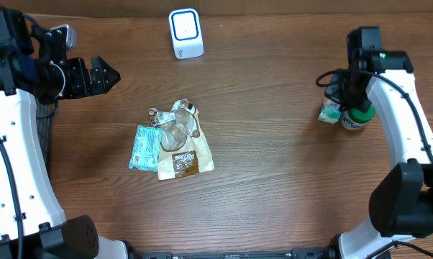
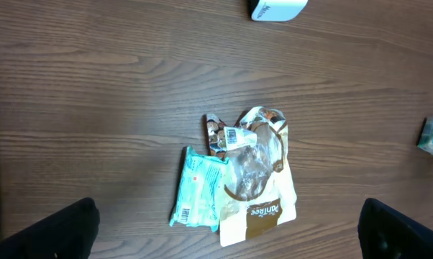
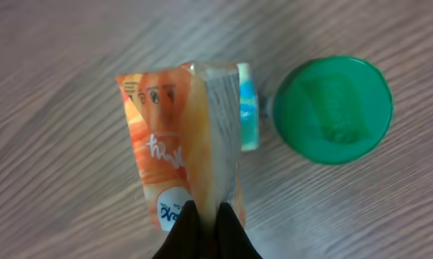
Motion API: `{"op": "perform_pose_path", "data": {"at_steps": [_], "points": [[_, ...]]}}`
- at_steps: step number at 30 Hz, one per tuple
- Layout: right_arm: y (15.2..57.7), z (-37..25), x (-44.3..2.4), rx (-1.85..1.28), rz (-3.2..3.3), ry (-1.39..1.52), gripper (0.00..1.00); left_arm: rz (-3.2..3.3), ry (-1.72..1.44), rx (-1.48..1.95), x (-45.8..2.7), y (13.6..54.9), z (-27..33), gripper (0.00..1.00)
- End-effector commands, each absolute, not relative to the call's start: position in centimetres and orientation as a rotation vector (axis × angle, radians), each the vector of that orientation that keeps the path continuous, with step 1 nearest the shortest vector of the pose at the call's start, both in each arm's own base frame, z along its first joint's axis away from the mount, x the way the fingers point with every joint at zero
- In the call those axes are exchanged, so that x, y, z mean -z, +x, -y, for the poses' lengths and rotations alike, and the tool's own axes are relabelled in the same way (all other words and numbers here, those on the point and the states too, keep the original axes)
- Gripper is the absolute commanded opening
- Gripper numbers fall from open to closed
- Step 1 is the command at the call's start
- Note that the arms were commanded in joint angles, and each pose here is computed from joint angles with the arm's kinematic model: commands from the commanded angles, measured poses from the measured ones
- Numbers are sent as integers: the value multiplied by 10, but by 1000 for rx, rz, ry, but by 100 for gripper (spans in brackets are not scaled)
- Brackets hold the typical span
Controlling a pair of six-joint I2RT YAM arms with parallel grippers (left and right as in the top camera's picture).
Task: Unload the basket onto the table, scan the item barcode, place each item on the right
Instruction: 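Carry the orange pack beside the jar on the right and release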
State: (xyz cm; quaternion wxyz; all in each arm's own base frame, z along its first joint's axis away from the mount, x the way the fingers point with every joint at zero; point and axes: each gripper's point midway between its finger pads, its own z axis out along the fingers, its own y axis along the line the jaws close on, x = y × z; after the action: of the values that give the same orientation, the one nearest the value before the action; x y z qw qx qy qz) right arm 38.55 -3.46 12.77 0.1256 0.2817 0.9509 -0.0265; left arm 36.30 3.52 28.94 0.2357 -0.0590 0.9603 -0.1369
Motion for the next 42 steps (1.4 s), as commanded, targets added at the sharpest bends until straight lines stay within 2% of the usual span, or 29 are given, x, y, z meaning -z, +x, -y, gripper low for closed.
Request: {"op": "perform_pose_path", "data": {"at_steps": [1, 9, 10, 11, 15, 22, 26, 35, 42], "points": [[383, 42, -115, 107, -2745, 893, 4, -2621, -118, 364, -295, 362, -32, 100], [383, 42, -110, 107, -2744, 891, 10, -2621, -118, 364, -295, 362, -32, 99], [383, 42, -110, 107, -2743, 891, 14, -2621, -118, 364, -295, 362, -32, 100], [383, 42, -110, 107, -2742, 890, 22, -2621, -118, 364, -295, 362, -32, 100], [385, 42, -110, 105, -2738, 884, 32, -2621, -118, 364, -295, 362, -32, 100], [386, 42, -111, 102, -2734, 877, 33, -2621, -118, 364, -295, 362, -32, 100], [389, 33, -113, 49, -2774, 773, 32, -2621, -118, 364, -295, 362, -32, 100], [402, -35, -142, -372, -2819, 430, 27, -2621, -118, 364, -295, 362, -32, 100], [389, -115, -151, -654, -2846, 138, 27, -2621, -118, 364, -295, 362, -32, 100]]}}
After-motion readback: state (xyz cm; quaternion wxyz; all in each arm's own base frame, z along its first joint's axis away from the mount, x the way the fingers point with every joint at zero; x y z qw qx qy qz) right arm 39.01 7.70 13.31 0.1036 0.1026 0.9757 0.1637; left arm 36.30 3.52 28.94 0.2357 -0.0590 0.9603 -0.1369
